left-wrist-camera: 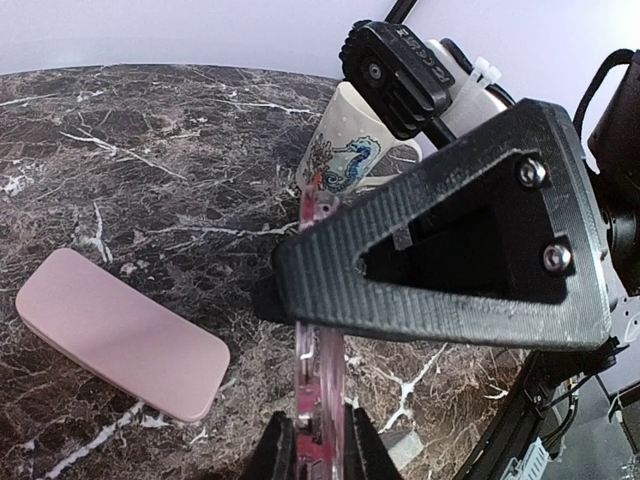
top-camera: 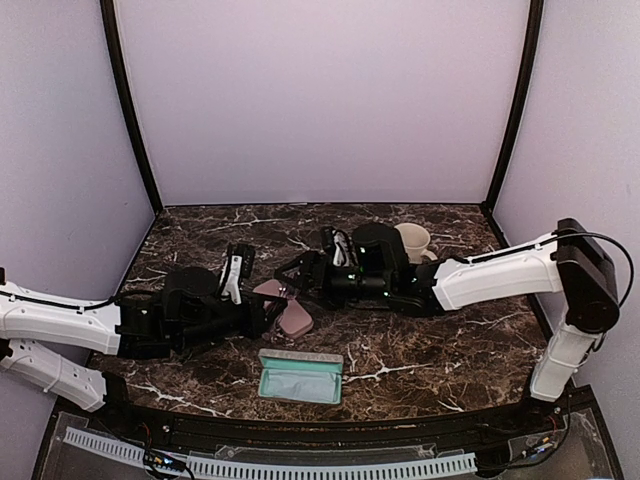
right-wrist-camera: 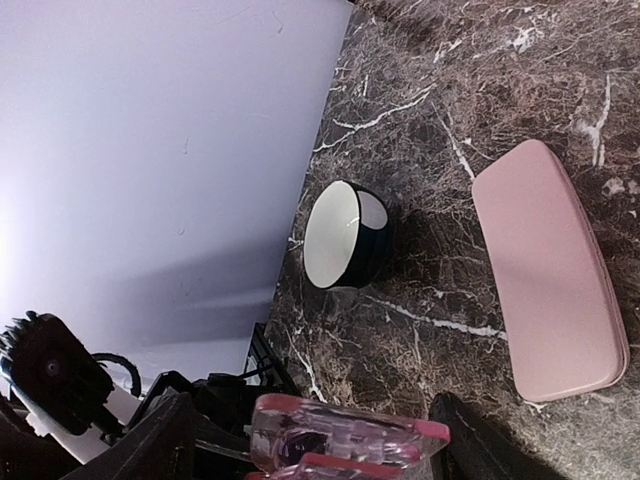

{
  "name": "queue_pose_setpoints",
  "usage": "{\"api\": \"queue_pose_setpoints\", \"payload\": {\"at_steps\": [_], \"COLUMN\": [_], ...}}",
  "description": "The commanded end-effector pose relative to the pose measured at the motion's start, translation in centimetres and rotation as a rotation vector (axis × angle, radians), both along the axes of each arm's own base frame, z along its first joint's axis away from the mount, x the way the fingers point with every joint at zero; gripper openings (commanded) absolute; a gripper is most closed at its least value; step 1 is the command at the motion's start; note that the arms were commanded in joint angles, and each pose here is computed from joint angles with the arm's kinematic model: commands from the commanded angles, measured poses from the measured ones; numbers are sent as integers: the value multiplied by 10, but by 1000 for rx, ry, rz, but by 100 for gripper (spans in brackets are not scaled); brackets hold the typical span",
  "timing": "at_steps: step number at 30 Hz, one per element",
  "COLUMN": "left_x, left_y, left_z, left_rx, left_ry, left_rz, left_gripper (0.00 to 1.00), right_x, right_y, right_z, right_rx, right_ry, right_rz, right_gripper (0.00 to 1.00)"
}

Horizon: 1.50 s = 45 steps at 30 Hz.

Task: Organize the sunglasses
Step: Pass from the left arm to the right

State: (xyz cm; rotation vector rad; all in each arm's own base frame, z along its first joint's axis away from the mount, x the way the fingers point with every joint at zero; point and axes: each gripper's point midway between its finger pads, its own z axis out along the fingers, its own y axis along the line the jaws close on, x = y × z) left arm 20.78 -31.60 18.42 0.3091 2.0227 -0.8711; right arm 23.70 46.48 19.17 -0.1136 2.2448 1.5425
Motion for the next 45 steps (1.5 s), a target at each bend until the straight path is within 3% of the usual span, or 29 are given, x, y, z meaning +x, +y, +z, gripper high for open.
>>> {"api": "queue_pose_setpoints", "payload": {"at_steps": [1, 6, 31, 32, 38, 43, 45], "left_x": [1, 1, 2, 2, 4, 7, 8], "left_y": [2, 1, 6, 7, 7, 2, 0], "left_z": [-1, -4, -4, -3, 6, 12, 17], "left_rx": [45, 77, 103, 102, 106, 118, 118], "left_ry": [-29, -41, -60, -63, -85, -106, -115], "left_rz": [8, 12, 46, 51, 59, 53, 51], "left_gripper": [14, 14, 17, 16, 16, 16, 16], "right_x": [5, 7, 15, 13, 6, 5, 7], "right_y": [8, 10, 1, 1, 4, 8, 9], "right_z": [13, 9, -10, -12, -7, 4, 9], "right_rx": [52, 46, 13, 14, 33, 31, 32], "right_ry": [-11, 0, 21, 23, 18, -6, -16], "right_rz": [20, 24, 2, 11, 55, 77, 74], "right_gripper": [77, 66, 66, 63, 80, 83, 78]}}
